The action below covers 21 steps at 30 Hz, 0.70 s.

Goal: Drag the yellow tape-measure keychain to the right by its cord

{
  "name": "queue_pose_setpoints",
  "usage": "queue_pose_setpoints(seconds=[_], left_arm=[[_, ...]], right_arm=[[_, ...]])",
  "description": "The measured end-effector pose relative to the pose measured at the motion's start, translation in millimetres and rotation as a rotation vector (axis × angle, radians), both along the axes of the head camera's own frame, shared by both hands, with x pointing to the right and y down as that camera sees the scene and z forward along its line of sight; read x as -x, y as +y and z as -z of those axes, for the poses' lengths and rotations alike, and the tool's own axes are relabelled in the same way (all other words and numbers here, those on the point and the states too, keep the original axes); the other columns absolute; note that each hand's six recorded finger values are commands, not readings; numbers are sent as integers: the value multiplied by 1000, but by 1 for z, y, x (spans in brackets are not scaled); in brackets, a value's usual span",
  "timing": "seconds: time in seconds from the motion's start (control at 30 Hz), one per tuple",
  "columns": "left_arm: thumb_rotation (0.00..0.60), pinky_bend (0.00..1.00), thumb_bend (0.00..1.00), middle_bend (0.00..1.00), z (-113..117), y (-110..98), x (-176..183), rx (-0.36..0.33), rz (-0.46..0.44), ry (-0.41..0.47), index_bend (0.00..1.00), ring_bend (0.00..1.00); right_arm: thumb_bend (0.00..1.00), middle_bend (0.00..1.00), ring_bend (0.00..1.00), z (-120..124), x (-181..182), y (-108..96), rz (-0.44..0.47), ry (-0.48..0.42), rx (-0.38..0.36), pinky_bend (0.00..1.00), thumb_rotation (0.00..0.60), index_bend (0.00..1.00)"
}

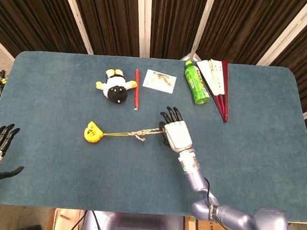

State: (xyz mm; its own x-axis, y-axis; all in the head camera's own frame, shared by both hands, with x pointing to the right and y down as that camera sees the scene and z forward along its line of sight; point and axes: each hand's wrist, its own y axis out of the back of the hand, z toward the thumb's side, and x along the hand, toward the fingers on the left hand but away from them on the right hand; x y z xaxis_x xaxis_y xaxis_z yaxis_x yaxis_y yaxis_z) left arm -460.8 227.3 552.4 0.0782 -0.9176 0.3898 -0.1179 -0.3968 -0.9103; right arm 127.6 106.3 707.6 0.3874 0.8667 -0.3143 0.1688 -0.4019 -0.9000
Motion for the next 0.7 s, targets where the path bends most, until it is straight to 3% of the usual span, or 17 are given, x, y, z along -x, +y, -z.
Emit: queue_pose_setpoints(seconds=[0.7], left_arm=[[600,0,0,0,0,0,-6,-21,-29,-23,0,0]], right_arm=[[528,238,52,25,-93,-10,-94,123,-35,87,600,646]])
